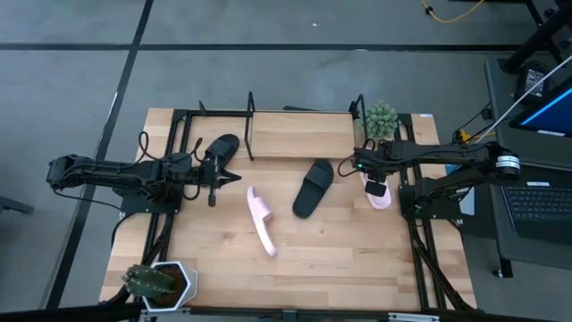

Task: Pick and place slides into the shelf
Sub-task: Put the right pink slipper on the shelf

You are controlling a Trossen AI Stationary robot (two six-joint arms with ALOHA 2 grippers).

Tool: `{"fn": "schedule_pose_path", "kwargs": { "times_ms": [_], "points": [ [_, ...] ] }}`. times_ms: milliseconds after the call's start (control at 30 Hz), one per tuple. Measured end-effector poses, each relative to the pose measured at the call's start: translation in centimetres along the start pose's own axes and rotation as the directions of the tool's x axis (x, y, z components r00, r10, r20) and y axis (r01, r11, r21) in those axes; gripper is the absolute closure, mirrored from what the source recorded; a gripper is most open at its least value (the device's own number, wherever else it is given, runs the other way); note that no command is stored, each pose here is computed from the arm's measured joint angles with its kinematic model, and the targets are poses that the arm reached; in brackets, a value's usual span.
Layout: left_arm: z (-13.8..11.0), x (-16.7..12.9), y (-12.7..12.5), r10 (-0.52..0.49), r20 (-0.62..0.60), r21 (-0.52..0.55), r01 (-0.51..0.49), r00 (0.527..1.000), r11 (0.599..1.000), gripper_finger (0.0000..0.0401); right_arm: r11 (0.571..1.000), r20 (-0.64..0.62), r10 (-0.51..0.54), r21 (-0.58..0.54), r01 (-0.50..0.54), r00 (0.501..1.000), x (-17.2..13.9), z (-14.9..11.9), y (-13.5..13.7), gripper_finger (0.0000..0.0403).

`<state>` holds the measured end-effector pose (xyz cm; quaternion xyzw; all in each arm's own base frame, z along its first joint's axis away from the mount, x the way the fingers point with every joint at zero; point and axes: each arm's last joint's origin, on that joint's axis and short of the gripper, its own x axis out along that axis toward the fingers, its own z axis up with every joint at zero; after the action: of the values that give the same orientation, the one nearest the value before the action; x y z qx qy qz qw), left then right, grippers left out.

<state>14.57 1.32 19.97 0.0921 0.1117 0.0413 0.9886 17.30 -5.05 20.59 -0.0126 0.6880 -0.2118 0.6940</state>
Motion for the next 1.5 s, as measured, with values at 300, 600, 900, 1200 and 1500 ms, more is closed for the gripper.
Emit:
{"fn": "schedule_pose_path", "kwargs": {
  "times_ms": [300,600,900,1200,1500],
  "points": [
    [0.0,0.0,0.0,0.0,0.0,0.001,0.0,1.0,1.0,0.0401,1.0,-0.057,0.002,-0.021,-0.003,0.998,1.0,0.6,0.4,0.0264],
    [0.0,0.0,0.0,0.0,0.0,0.0,0.0,1.0,1.0,0.0401,0.999,-0.103,-0.033,-0.025,0.031,0.994,2.3,1.4,0.4,0.0264],
    [0.0,0.0,0.0,0.0,0.0,0.0,0.0,1.0,1.0,0.0401,0.999,-0.097,-0.032,0.017,0.034,0.995,2.3,1.3,-0.4,0.0304],
    [0.0,0.0,0.0,0.0,0.0,0.0,0.0,1.0,1.0,0.0401,0.999,-0.102,-0.025,0.033,0.028,0.994,2.3,1.3,-0.7,0.0393],
    [0.0,0.0,0.0,0.0,0.0,0.0,0.0,1.0,1.0,0.0401,0.999,-0.108,-0.009,0.032,0.013,0.994,2.3,1.2,-0.7,0.0397]
  ]
}}
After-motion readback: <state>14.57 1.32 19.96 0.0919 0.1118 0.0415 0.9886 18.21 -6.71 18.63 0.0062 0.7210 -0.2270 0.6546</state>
